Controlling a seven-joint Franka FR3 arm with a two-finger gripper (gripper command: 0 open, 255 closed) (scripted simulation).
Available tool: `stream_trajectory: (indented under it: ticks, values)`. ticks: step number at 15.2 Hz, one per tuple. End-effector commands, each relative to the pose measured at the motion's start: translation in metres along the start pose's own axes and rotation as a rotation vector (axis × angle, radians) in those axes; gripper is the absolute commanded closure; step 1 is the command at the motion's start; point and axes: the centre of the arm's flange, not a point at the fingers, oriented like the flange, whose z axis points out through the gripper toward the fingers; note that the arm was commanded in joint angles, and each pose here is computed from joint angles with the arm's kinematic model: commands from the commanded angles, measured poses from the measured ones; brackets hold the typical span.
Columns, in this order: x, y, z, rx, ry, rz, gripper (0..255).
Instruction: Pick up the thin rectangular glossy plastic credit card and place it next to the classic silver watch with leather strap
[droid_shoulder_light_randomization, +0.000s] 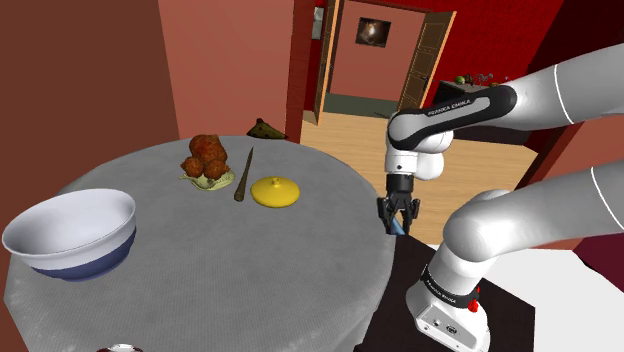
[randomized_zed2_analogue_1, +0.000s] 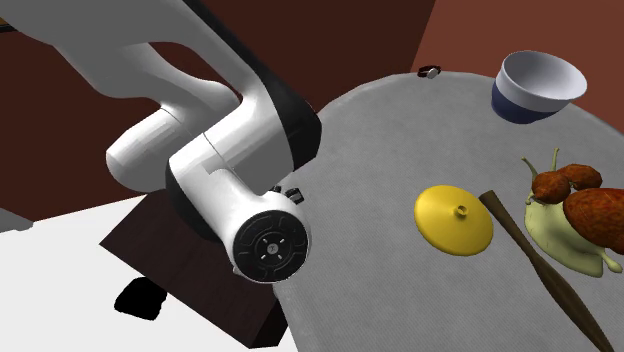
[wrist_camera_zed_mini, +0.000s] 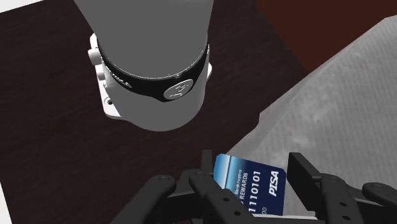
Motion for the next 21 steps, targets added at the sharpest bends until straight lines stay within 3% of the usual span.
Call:
stream_trajectory:
  ticks: [1,17,21]
  values:
    - [-0.006,-0.003,-0.011,0.022,0.001,0.001,255]
    - [-0.049,-0.014,-0.08,0.022,0.001,0.001,255]
    - [-0.062,-0.062,-0.065,0.022,0.001,0.001,255]
